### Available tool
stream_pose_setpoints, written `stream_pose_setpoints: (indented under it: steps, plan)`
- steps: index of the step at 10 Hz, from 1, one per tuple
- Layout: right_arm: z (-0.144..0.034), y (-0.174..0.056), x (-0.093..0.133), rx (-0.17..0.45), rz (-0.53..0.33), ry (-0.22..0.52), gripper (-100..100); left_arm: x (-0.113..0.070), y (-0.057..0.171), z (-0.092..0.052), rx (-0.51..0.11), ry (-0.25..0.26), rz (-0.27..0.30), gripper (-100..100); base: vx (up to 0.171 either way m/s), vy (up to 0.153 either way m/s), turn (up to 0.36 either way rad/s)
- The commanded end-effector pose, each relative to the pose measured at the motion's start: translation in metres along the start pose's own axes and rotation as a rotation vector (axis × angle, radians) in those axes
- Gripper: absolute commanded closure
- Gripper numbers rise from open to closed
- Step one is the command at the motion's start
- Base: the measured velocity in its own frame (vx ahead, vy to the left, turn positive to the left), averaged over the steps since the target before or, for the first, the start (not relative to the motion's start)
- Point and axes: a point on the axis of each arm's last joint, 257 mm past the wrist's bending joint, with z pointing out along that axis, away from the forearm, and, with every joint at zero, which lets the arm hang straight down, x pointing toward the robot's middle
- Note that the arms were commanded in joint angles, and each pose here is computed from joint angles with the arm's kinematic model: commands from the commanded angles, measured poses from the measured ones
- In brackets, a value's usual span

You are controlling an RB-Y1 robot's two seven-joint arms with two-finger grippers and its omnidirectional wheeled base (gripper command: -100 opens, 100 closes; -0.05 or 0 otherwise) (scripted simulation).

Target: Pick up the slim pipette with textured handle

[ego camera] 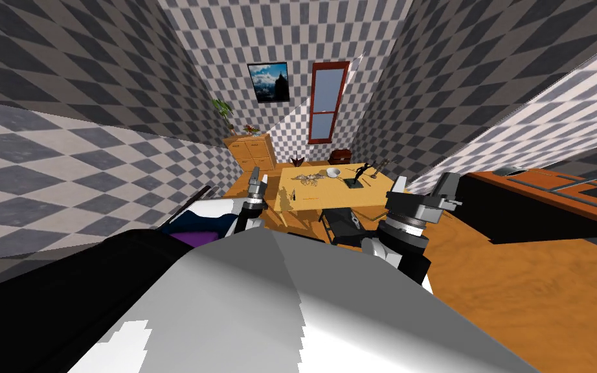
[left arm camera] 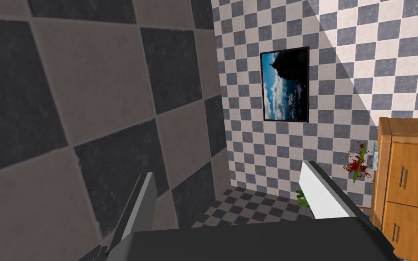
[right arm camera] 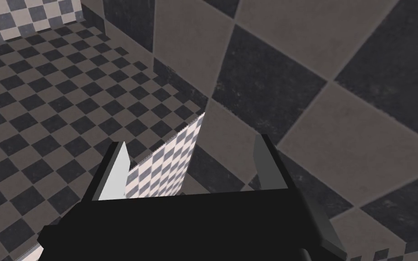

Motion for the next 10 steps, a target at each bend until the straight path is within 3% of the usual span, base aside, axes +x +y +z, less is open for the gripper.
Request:
stream_pose_setpoints:
  steps: [1, 4, 5, 6, 7, 10]
  plan:
    - [0.000, 0.000, 0.000, 0.000, 0.000, 0.000, 0, -0.007, 0.024, -0.006, -0.077, -0.005, 0.001, -100, -0.099, 0.002, -0.343]
    - [0.000, 0.000, 0.000, 0.000, 0.000, 0.000, 0, -0.011, 0.046, -0.011, -0.152, -0.008, 0.001, -100, -0.059, -0.005, -0.136]
    - [0.000, 0.000, 0.000, 0.000, 0.000, 0.000, 0, -0.015, 0.065, -0.018, -0.212, -0.011, 0.000, -100, -0.042, -0.003, -0.265]
    - [0.000, 0.000, 0.000, 0.000, 0.000, 0.000, 0, -0.014, 0.066, -0.018, -0.217, -0.010, 0.000, -100, -0.039, 0.003, -0.126]
    - [0.000, 0.000, 0.000, 0.000, 0.000, 0.000, 0, -0.018, 0.084, -0.026, -0.274, -0.013, 0.000, -100, -0.040, -0.017, -0.234]
    - [0.000, 0.000, 0.000, 0.000, 0.000, 0.000, 0, -0.021, 0.108, -0.037, -0.359, -0.012, -0.001, -100, -0.036, -0.008, -0.179]
